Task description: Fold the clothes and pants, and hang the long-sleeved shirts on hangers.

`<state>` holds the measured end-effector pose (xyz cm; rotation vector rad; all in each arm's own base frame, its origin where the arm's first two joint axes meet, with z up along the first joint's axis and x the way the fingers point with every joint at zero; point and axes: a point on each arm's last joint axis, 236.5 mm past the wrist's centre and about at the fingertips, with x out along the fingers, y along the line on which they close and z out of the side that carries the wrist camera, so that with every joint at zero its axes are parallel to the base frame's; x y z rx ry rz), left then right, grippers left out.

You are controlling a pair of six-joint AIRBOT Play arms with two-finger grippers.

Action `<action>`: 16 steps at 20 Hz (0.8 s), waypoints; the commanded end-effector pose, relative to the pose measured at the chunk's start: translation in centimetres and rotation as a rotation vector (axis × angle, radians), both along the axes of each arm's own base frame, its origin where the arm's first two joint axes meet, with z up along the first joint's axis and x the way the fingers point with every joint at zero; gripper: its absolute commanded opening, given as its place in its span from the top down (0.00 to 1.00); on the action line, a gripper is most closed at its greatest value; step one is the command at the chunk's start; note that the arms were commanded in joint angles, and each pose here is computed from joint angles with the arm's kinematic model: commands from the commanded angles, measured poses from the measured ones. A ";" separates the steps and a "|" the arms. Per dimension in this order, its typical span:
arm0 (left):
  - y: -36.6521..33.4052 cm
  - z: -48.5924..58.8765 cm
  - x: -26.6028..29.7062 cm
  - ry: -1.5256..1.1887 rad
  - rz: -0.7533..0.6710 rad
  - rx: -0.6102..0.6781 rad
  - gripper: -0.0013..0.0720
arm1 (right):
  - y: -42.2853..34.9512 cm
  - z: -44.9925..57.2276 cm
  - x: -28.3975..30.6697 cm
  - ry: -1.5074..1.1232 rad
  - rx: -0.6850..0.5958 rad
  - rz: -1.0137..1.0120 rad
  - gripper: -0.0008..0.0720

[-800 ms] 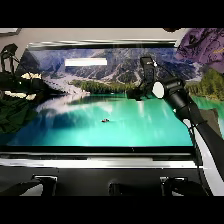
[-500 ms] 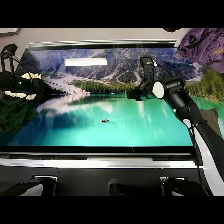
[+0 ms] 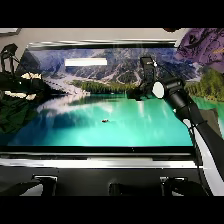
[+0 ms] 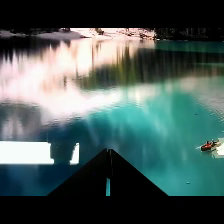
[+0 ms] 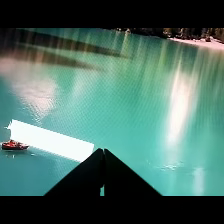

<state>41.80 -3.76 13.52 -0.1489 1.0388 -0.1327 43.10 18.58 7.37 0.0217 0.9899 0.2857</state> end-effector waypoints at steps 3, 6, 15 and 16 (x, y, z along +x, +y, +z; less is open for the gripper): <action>0.0 0.0 0.0 -0.001 0.002 -0.002 0.96 | 0.0 0.1 0.0 -0.001 0.001 0.001 0.95; -0.1 0.1 0.1 0.001 0.025 -0.023 0.57 | 0.0 0.1 0.0 -0.001 0.001 0.000 0.95; 23.2 -6.5 -1.9 0.051 0.707 0.072 0.00 | -0.3 -0.6 -1.0 0.049 -0.016 0.003 0.95; 24.8 -8.1 -2.3 0.066 0.742 0.071 0.00 | -0.3 -0.6 -1.0 0.051 -0.016 0.003 0.95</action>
